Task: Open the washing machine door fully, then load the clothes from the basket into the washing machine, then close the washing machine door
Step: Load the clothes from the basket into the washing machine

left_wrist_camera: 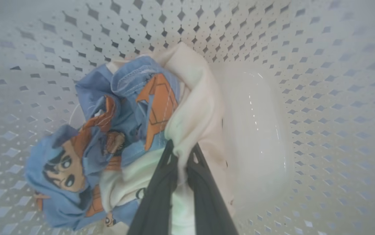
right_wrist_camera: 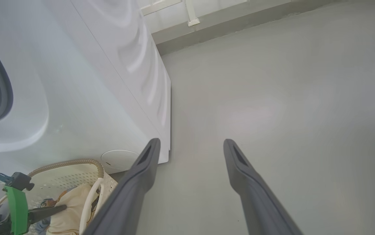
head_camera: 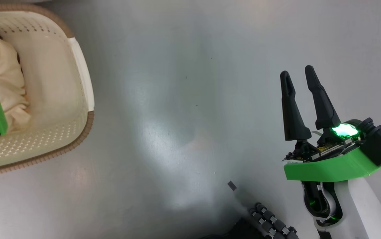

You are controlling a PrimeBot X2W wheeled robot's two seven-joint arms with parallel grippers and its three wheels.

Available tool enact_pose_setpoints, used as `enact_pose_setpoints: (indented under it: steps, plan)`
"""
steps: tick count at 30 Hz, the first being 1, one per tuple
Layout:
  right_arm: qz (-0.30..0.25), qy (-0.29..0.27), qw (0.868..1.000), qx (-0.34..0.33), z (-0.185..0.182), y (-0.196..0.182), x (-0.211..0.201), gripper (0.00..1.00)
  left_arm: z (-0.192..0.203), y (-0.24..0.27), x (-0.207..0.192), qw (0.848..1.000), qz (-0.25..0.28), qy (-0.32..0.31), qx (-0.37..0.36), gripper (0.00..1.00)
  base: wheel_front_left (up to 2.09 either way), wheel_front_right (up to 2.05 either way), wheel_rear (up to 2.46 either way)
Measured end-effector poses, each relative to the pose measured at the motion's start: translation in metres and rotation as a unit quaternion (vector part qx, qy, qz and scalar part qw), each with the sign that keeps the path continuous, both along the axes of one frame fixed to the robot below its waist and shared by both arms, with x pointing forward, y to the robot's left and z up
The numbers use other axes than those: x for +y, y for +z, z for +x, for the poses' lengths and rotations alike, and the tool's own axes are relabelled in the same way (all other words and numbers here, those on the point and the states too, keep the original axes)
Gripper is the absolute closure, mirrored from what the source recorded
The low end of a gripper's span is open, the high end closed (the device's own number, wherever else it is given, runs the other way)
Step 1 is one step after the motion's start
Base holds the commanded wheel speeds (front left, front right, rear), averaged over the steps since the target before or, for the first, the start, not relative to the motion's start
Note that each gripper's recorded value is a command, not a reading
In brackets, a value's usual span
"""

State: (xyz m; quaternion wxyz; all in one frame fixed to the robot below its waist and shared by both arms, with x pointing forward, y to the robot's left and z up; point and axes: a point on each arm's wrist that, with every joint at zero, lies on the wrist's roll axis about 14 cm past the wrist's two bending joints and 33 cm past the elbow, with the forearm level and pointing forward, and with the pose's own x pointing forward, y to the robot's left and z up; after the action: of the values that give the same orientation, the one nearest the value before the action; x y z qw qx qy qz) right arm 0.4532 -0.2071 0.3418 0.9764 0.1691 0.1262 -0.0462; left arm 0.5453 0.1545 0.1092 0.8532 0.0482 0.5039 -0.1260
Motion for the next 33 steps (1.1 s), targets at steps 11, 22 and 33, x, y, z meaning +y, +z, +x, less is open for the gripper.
enact_pose_setpoints:
  steps: [11, 22, 33]
  plan:
    - [0.007, 0.002, 0.999, -0.035, 0.007, 0.025, 0.003, 0.0, 0.008, 0.044, -0.016, 0.993, -0.064, 0.058, -0.08, 1.0, 0.0, 0.0, 0.0]
    - [0.013, 0.011, 0.997, -0.08, -0.003, 0.071, 0.012, 0.0, -0.023, 0.114, -0.001, 0.974, -0.113, 0.13, -0.145, 1.0, 0.0, 0.0, 0.0]
    - [0.005, 0.017, 0.995, -0.096, -0.041, 0.102, 0.013, 0.0, -0.051, 0.198, 0.03, 0.948, -0.134, 0.172, -0.233, 1.0, 0.0, 0.0, 0.0]
